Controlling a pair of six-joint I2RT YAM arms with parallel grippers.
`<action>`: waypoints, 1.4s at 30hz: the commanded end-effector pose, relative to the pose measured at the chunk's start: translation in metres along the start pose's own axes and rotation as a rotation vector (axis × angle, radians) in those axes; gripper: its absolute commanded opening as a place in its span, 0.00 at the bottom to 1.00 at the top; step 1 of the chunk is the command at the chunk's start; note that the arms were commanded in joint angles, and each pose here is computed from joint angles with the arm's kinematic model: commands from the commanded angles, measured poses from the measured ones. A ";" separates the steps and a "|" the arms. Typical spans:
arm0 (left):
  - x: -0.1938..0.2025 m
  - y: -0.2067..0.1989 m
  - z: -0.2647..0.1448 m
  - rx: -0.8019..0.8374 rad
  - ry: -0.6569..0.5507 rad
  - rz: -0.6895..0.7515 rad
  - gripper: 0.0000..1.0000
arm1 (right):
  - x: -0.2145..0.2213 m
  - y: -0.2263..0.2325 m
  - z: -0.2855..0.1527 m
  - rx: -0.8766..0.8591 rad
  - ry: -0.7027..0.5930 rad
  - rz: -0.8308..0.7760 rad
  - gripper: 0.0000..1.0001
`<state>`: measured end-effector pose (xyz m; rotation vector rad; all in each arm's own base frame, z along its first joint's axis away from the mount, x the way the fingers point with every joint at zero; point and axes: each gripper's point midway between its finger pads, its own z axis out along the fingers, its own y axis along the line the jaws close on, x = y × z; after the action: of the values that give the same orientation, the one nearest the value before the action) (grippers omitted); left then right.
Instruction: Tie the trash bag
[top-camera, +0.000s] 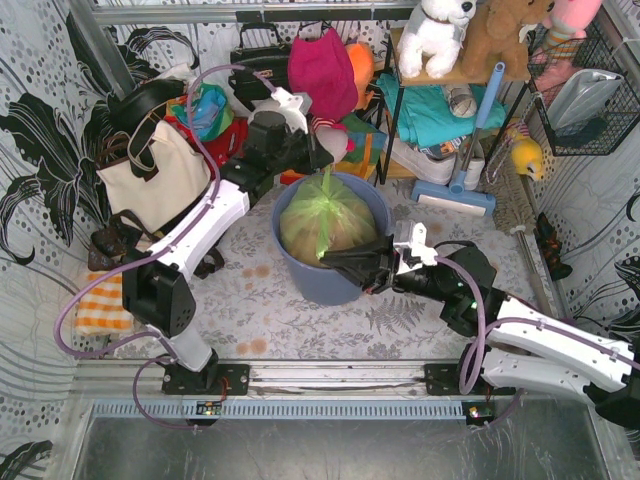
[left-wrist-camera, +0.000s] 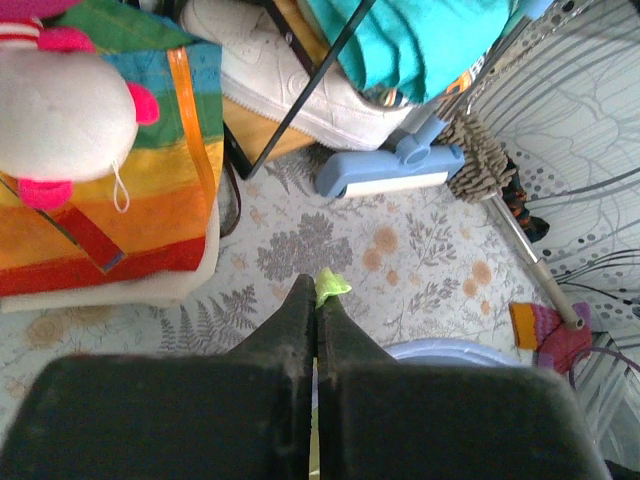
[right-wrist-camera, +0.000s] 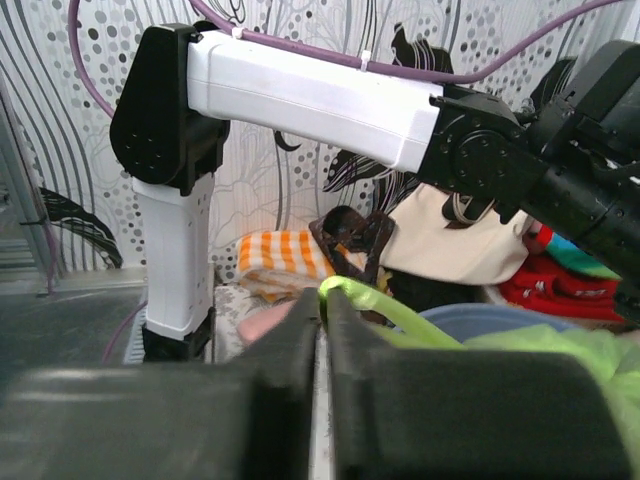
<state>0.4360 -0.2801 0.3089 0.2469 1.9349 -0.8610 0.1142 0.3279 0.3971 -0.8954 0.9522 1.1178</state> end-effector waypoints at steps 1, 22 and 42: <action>-0.001 -0.005 -0.007 0.049 -0.041 -0.003 0.00 | -0.005 0.001 -0.009 0.030 -0.008 0.046 0.18; 0.002 -0.005 -0.012 0.046 -0.030 -0.003 0.00 | 0.030 -0.027 -0.003 -0.005 0.096 -0.596 0.75; -0.075 -0.049 -0.040 0.115 -0.187 0.048 0.00 | -0.022 -0.003 0.012 -0.124 -0.008 -0.547 0.00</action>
<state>0.4248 -0.2805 0.3896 0.2706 1.7707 -0.9250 0.1413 0.3390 0.4057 -1.1487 0.6201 0.5937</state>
